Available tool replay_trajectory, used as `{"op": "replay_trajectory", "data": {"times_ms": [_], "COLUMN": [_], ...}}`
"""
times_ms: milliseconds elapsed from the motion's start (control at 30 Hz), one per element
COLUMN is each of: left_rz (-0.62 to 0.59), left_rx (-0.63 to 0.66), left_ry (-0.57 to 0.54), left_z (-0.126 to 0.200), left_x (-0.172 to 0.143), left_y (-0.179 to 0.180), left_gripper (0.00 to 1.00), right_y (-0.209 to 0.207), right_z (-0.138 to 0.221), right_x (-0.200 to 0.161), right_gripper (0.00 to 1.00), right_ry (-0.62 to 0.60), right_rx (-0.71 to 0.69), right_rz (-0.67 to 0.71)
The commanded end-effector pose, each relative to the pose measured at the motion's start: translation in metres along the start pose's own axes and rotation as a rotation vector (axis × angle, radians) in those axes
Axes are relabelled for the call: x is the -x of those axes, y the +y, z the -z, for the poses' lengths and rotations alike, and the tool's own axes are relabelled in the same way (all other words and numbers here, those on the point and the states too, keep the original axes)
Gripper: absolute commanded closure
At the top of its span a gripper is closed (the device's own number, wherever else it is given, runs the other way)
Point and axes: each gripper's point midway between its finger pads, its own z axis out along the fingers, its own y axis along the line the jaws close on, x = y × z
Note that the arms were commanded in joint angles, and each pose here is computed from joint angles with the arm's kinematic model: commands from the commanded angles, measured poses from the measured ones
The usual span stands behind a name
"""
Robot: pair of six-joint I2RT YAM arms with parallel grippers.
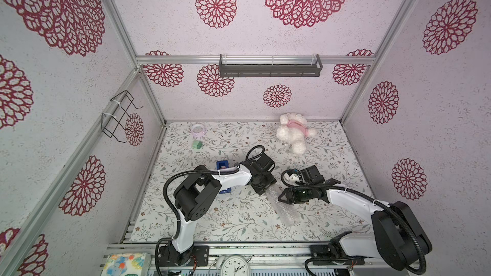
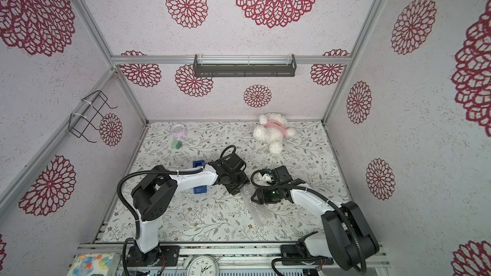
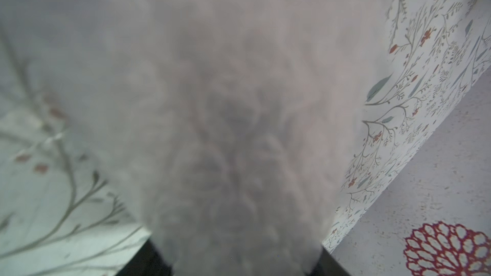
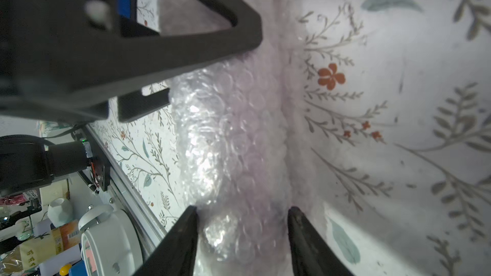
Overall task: Wrap wine bottles in bubble wrap
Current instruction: Wrap the wine bottle in bubble wrap.
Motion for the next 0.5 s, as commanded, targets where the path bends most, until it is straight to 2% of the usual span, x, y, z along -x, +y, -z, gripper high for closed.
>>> {"op": "replay_trajectory", "data": {"times_ms": [0,300,467], "left_rz": [-0.098,-0.263,-0.341], "left_rx": [0.029,0.088,0.08], "left_ry": [-0.05,-0.079,-0.066], "left_z": [-0.006,-0.013,0.004], "left_x": [0.036,0.089,0.098], "left_y": [-0.002,-0.01,-0.016], "left_gripper": [0.37,0.29,0.23], "right_y": [-0.005,-0.01,-0.012], "right_z": [-0.007,-0.017,0.0], "right_x": [0.02,0.067,0.076], "right_gripper": [0.46,0.44,0.36], "right_ry": [-0.056,-0.169,-0.256], "right_rx": [-0.029,-0.062,-0.108], "right_rz": [-0.032,-0.066,-0.089]}}
